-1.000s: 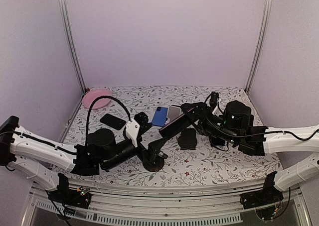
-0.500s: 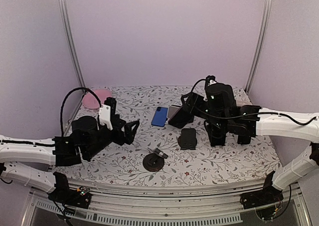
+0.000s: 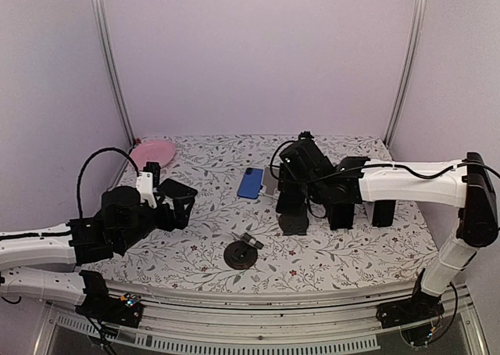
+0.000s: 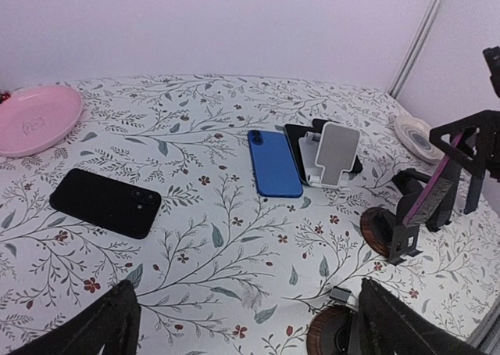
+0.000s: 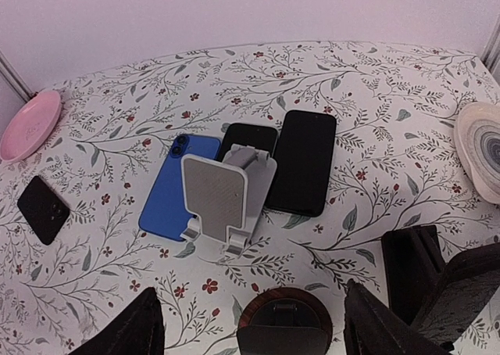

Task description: Place the phone on the phone stand

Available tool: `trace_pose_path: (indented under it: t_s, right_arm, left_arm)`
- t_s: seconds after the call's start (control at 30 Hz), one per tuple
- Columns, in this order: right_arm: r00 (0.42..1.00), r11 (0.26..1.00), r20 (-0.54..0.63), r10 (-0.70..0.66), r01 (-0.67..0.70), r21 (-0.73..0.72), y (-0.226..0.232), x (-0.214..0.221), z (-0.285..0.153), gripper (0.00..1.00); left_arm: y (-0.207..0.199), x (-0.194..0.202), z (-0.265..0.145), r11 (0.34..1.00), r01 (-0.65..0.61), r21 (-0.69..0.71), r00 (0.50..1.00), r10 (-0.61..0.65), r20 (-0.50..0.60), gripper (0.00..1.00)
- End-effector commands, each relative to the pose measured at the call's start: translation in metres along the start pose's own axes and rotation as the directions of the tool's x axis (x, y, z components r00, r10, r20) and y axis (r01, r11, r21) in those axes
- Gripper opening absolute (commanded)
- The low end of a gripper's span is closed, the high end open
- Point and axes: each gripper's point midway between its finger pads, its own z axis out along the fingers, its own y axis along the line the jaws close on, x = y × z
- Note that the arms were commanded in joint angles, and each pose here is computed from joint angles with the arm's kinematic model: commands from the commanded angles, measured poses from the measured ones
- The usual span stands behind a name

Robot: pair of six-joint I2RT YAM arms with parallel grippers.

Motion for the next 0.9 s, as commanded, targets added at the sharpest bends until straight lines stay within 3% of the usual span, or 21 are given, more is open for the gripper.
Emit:
trace_pose_path:
  t_s: [0.0, 0.87]
  right_arm:
    - [0.999, 0.998, 0.019, -0.036, 0.035, 0.06, 0.001, -0.009, 0.005, 0.4]
    - [0.988, 0.978, -0.091, -0.125, 0.138, 0.154, -0.005, 0.032, 0.035, 0.42]
  left_arm:
    - [0.011, 0.01, -0.001, 1.0, 0.011, -0.027, 0.999, -0.012, -0.03, 0.97]
    - [0.032, 0.024, 0.005, 0.998, 0.032, -0.046, 0.999, -0.034, -0.039, 0.97]
